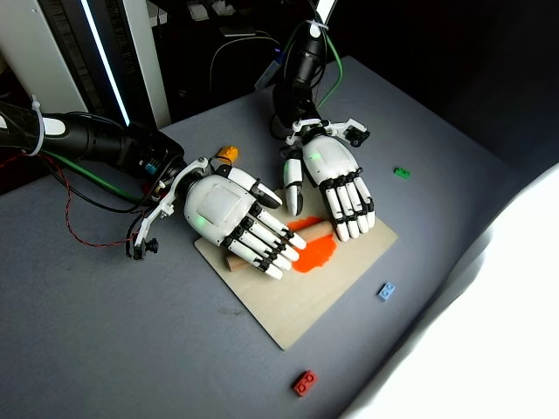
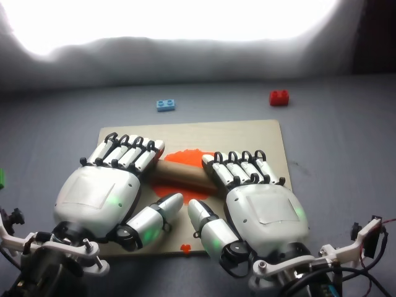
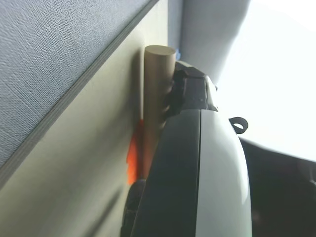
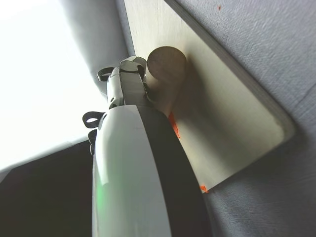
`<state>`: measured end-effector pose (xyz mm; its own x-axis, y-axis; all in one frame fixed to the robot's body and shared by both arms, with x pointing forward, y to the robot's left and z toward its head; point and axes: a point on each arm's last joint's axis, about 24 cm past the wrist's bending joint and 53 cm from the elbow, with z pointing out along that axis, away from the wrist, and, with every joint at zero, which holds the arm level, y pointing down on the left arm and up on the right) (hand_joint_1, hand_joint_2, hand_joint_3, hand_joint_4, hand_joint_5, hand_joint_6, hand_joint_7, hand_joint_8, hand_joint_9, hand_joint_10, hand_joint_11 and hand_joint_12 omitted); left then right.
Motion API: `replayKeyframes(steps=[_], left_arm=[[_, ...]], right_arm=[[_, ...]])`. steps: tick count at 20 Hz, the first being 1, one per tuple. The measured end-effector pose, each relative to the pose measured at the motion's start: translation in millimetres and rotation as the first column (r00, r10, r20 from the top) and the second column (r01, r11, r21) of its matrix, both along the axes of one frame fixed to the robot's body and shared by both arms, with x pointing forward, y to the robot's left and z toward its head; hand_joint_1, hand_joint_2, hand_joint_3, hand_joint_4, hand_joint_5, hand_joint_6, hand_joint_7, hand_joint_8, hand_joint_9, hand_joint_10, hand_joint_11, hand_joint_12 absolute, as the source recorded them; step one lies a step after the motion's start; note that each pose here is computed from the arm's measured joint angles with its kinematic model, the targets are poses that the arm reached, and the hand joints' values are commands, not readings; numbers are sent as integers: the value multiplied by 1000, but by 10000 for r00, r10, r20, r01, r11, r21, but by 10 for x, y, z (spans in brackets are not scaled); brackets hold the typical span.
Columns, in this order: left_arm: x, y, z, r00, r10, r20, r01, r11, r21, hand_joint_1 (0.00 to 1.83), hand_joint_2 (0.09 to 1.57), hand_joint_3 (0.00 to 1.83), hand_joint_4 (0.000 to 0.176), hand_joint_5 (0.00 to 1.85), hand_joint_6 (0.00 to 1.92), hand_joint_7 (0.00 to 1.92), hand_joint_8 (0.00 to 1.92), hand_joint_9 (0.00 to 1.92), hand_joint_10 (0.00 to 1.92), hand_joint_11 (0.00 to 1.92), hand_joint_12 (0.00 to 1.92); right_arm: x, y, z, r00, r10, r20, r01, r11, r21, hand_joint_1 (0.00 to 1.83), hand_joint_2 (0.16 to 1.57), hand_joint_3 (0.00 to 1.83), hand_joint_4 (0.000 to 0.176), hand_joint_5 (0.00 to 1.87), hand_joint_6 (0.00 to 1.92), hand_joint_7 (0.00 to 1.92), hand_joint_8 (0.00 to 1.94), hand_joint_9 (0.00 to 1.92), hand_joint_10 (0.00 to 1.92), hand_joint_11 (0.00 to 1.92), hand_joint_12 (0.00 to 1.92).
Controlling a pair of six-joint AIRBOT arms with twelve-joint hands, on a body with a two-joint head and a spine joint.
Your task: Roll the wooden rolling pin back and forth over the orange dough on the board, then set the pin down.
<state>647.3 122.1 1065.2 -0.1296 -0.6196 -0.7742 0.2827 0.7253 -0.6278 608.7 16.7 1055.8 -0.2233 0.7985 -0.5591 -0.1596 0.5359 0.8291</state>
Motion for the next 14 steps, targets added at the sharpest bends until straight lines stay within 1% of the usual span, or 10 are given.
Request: replayKeyframes(steps=[1,3,7,8,9,12,14], left_arm=[[-11,7,8,10000,-13,-26,13,10000,26,0,1386,2,0,230,5,299,3,305,2,0,593],[-34,10,3,10000,-36,-73,36,10000,54,0,1383,0,0,231,3,312,5,311,3,0,623],[-50,37,13,9999,-51,-103,53,9999,146,0,1384,1,0,230,2,307,1,298,1,0,574],[-52,36,13,9999,-61,-103,63,9998,169,0,1390,2,0,252,8,320,4,307,4,0,596],[-62,43,3,9999,-71,-143,74,9998,192,0,1387,1,0,238,1,316,1,301,1,0,574],[-88,47,-1,9998,-82,-176,86,9997,219,0,1385,0,0,221,0,298,0,295,2,0,557],[-124,51,-9,9997,-99,-218,103,9997,221,0,1384,0,0,219,0,300,2,295,2,0,560]], right_arm=[[-8,5,0,10000,9,-21,-9,10000,20,0,1493,0,0,253,154,374,6,250,55,0,621],[-10,7,1,10000,19,-17,-19,10000,14,0,1494,0,0,256,158,366,1,236,49,0,549],[-38,28,-3,10000,86,-43,-86,10000,27,0,1492,0,0,258,161,363,3,237,50,0,539],[-43,27,-7,9999,96,-34,-96,10000,10,0,1491,0,0,259,163,376,6,251,56,0,585],[-44,28,-6,9999,103,-30,-103,9999,12,0,1490,0,0,253,163,360,4,232,47,0,534],[-61,41,-8,9999,142,-59,-142,9999,26,0,1489,0,0,251,169,353,0,223,42,0,477],[-69,50,-7,9998,163,-67,-163,9999,32,0,1490,0,0,243,167,360,3,237,48,0,472]])
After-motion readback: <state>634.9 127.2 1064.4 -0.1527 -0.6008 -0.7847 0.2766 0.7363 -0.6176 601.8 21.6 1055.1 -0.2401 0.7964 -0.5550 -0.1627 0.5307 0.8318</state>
